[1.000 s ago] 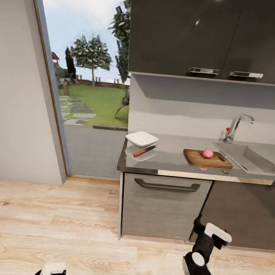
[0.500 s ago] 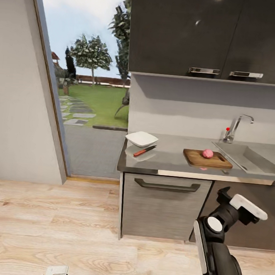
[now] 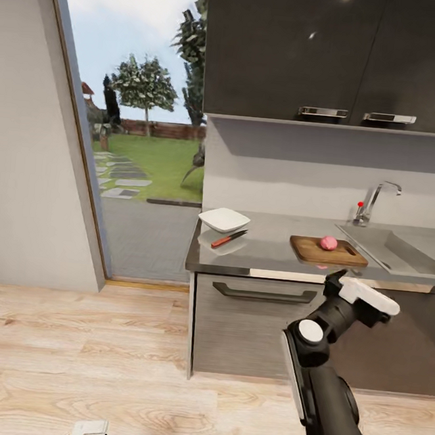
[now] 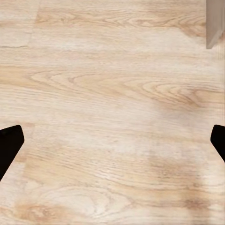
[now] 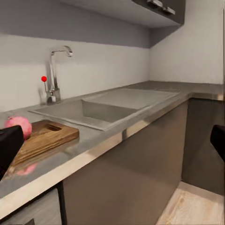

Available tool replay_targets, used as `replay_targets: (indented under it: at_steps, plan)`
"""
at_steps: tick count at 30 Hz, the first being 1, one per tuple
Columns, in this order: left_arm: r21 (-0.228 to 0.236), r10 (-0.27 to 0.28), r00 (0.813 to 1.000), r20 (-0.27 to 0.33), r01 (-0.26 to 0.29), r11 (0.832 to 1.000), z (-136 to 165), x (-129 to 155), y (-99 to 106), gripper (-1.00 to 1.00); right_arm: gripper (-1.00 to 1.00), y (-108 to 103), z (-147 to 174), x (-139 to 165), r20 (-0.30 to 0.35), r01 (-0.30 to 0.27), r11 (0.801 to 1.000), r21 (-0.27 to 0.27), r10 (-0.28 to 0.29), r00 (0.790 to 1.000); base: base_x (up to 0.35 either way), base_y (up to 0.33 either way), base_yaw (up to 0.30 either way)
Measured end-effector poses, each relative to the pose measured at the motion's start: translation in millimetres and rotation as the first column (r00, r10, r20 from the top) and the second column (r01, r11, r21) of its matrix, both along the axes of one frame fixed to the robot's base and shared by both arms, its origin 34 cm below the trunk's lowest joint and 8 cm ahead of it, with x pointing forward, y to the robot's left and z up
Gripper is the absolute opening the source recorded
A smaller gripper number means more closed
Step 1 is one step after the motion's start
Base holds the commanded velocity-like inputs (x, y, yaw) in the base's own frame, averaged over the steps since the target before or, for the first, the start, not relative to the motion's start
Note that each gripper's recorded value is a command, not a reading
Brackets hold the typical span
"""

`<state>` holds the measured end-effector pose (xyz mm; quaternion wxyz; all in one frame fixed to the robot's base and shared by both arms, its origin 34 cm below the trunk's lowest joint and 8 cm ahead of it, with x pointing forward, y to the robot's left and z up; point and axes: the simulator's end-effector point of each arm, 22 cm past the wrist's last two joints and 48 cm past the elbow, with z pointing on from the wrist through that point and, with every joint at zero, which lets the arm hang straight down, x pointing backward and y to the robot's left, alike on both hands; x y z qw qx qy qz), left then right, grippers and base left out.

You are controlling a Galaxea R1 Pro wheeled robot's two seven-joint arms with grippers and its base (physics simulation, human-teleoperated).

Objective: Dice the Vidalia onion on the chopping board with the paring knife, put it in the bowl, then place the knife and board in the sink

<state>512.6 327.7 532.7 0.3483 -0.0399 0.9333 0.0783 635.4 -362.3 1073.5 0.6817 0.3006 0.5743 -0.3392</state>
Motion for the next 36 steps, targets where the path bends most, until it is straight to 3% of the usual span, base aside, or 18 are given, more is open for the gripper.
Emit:
replay_targets:
  at_steps: [9,16,20,22,25,33,36]
  plan:
    - [0.000,0.000,1.000,0.000,0.000,1.000,0.0,0.0,-0.1,1.00,1.00,22.0,99.6,25.4,0.035,0.018,0.998,-0.063,-0.016,0.999,0.000,0.000,0.000]
    - [0.000,0.000,1.000,0.000,0.000,1.000,0.0,0.0,-0.1,1.00,1.00,59.0,187.3,55.1,0.052,-0.096,0.987,-0.129,0.103,0.993,0.000,0.000,0.000]
    - [0.000,0.000,1.000,0.000,0.000,1.000,0.0,0.0,0.0,1.00,1.00,78.4,225.8,80.8,0.022,-0.184,0.970,-0.156,0.190,0.982,0.000,0.000,0.000]
    - [0.000,0.000,1.000,0.000,0.000,1.000,0.0,0.0,0.0,1.00,1.00,90.0,230.9,100.4,-0.017,-0.240,0.958,-0.158,0.240,0.971,0.000,0.000,0.000]
    - [0.000,0.000,1.000,0.000,0.000,1.000,0.0,0.1,0.0,1.00,1.00,109.7,214.2,138.0,-0.111,-0.338,0.933,-0.123,0.325,0.939,0.000,0.000,0.000]
    - [0.000,0.000,1.000,0.000,0.000,1.000,0.0,0.0,0.0,1.00,1.00,134.9,185.6,195.5,-0.243,-0.448,0.894,-0.014,0.431,0.869,0.000,0.000,0.000]
    - [-0.001,0.000,1.000,0.000,0.000,1.000,0.0,0.0,-0.4,1.00,1.00,153.6,168.5,214.6,-0.280,-0.522,0.850,0.072,0.520,0.807,0.000,0.000,0.000]
